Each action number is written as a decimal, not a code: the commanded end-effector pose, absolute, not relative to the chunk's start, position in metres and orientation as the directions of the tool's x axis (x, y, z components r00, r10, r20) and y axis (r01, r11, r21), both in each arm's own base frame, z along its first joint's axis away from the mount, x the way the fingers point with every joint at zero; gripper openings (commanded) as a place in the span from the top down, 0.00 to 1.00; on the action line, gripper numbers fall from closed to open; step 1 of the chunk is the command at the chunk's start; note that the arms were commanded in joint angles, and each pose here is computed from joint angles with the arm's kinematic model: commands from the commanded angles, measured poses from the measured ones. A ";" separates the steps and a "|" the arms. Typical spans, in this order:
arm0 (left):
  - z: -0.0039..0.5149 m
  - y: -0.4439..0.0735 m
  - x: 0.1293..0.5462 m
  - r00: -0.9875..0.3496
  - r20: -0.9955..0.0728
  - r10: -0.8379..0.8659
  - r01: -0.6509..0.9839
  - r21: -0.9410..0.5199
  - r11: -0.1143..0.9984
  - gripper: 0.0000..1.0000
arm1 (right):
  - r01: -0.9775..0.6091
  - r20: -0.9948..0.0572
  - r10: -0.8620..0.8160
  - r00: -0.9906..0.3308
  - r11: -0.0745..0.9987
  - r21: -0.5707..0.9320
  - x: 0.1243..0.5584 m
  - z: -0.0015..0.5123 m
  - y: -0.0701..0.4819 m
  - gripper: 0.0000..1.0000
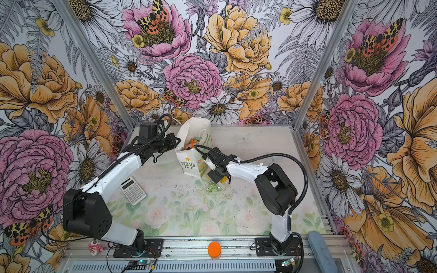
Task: Place the snacks into the paper bag
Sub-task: 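Close the right gripper on the yellow packet and lift it, then carry the yellow packet with the right gripper over the bag mouth, then lower the yellow packet into the bag beside the left gripper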
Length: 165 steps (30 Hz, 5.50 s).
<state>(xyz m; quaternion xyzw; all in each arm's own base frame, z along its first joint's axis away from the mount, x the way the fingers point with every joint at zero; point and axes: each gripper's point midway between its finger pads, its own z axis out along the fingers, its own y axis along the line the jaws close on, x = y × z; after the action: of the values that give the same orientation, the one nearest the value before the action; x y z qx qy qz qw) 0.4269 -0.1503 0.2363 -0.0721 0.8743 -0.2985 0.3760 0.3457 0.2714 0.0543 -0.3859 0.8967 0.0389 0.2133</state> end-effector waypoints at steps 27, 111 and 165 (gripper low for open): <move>0.216 -0.175 0.414 -0.785 -0.534 -0.313 0.087 -0.596 0.798 1.00 | -0.593 -0.503 -0.471 -0.725 0.798 0.107 0.341 0.090 0.247 0.95; 0.263 -0.241 0.391 -0.774 -0.471 -0.423 0.131 -0.773 0.621 1.00 | -0.524 -0.845 0.164 -0.508 0.720 0.455 0.472 0.296 0.282 1.00; 0.264 -0.236 0.390 -0.769 -0.468 -0.435 0.131 -0.782 0.610 1.00 | -0.311 -0.617 0.068 -0.784 0.817 0.485 0.437 0.253 0.365 0.86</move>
<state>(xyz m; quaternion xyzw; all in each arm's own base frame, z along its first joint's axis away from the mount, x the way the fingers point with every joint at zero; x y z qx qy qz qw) 0.4008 -0.2256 0.2570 -0.1159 0.8383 -0.4120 0.3378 0.4531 0.3373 0.2478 -0.0376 0.9019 0.2566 0.3454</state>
